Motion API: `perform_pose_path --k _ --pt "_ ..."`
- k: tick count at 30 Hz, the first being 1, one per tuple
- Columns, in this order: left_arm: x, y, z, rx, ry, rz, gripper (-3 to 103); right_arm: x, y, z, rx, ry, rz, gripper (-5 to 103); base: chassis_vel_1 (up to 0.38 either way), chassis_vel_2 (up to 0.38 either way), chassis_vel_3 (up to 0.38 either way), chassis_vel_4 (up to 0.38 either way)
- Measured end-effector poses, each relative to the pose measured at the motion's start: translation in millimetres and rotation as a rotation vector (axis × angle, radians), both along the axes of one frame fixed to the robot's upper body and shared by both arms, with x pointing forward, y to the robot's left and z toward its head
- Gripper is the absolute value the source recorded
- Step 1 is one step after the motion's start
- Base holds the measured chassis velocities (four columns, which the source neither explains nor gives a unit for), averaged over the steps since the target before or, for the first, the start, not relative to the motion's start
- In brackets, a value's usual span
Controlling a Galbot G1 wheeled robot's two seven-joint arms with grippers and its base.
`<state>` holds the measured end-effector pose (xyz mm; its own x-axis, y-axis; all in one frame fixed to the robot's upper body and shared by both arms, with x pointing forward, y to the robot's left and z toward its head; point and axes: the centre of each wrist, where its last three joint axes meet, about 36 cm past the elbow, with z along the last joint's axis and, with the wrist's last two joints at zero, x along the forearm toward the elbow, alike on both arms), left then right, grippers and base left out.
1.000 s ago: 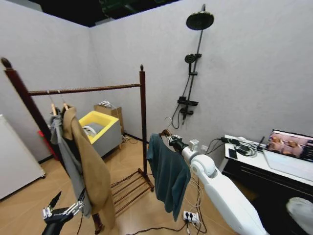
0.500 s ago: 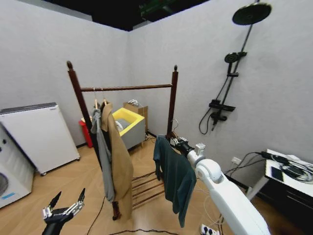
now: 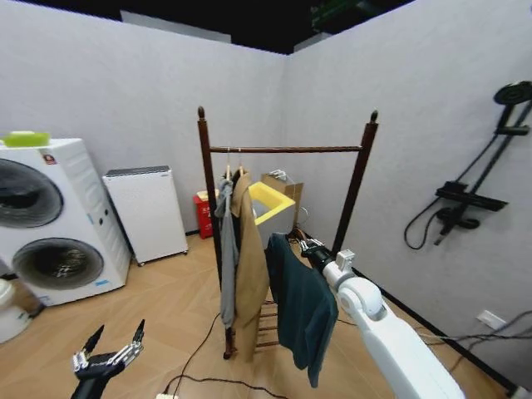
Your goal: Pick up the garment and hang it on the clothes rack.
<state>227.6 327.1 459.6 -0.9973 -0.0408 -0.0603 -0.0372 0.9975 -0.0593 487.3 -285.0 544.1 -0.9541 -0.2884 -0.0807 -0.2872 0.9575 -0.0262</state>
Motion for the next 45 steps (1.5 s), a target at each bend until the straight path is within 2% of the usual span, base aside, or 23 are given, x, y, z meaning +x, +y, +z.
perform_pose_path --k 24,35,40,43,45 --pt "0.0 0.0 0.0 0.000 0.000 0.000 100 -9.5 6.2 -4.0 -0.021 -0.003 0.023 10 -0.027 0.049 0.051 -0.031" --pt "0.0 0.0 0.0 0.000 0.000 0.000 100 -1.9 -4.8 2.0 -0.032 -0.017 -0.007 10 -0.066 0.070 0.064 -0.071" --pt "0.0 0.0 0.0 0.000 0.000 0.000 100 -4.4 -11.6 30.7 -0.064 -0.081 -0.020 10 -0.075 0.072 0.069 -0.055" --pt "0.0 0.0 0.0 0.000 0.000 0.000 100 6.1 -10.5 74.3 -0.079 -0.141 -0.039 10 0.000 0.000 0.000 0.000" --pt "0.0 0.0 0.0 0.000 0.000 0.000 100 12.2 -7.9 86.4 -0.084 -0.151 -0.040 10 0.000 0.000 0.000 0.000"
